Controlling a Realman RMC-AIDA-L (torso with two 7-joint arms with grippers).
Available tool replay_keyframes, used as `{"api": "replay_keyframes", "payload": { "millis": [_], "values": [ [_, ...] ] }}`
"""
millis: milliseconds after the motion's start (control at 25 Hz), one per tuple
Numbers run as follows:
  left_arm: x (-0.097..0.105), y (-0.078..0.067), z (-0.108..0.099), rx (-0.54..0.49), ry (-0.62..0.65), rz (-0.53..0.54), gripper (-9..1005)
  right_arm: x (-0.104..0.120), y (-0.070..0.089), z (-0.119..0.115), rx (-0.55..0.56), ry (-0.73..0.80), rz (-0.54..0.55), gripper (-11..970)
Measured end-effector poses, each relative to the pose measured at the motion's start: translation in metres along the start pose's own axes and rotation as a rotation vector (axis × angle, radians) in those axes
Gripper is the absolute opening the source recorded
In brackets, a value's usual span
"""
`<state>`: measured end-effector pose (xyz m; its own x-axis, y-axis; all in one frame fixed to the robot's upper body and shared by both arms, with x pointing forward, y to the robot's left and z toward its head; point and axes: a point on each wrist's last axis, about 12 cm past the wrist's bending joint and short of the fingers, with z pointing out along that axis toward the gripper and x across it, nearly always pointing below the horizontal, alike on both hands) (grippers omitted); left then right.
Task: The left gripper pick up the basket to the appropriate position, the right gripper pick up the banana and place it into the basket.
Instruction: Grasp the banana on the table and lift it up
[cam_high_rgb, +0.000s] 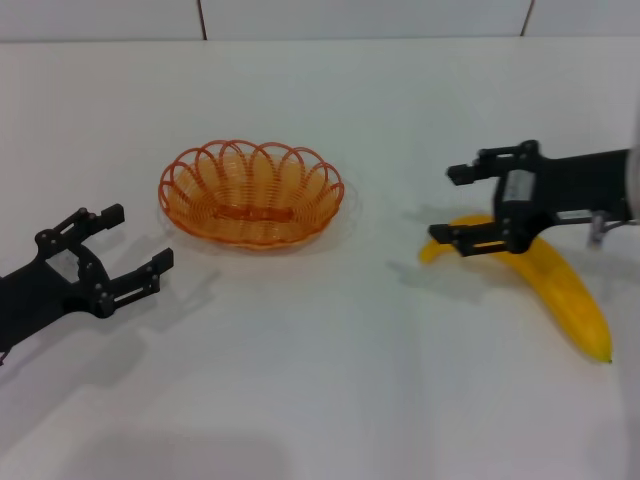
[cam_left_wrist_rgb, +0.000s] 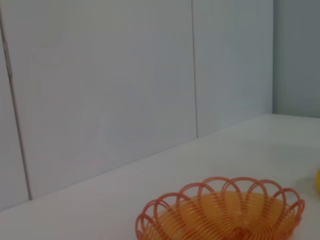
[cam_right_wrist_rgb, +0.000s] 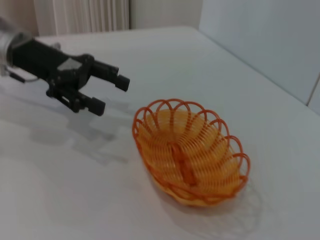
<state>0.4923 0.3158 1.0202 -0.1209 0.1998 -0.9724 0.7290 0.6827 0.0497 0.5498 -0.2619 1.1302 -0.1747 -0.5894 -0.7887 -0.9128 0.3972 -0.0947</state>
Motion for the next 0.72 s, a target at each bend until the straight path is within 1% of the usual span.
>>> {"api": "replay_keyframes", "payload": {
  "millis": [120,200,360,600,720],
  "values": [
    [0.000,0.000,0.000,-0.001,0.002,0.001,879,-0.012,0.007,0.007,0.040,0.064,-0.022,750],
    [0.000,0.001,0.001,-0.001,0.002,0.002,879,-0.017,0.009,0.010,0.058,0.109,-0.015,747],
    [-0.001,0.001,0.003,0.001,0.001,0.005,880,-0.024,0.005,0.015,0.092,0.179,0.009,739],
    [-0.002,0.001,0.003,0.002,0.000,0.006,880,-0.032,-0.001,0.015,0.139,0.270,0.024,728],
    [-0.002,0.002,0.004,0.002,0.001,0.007,880,-0.034,-0.001,0.019,0.145,0.328,0.022,722]
  ]
}}
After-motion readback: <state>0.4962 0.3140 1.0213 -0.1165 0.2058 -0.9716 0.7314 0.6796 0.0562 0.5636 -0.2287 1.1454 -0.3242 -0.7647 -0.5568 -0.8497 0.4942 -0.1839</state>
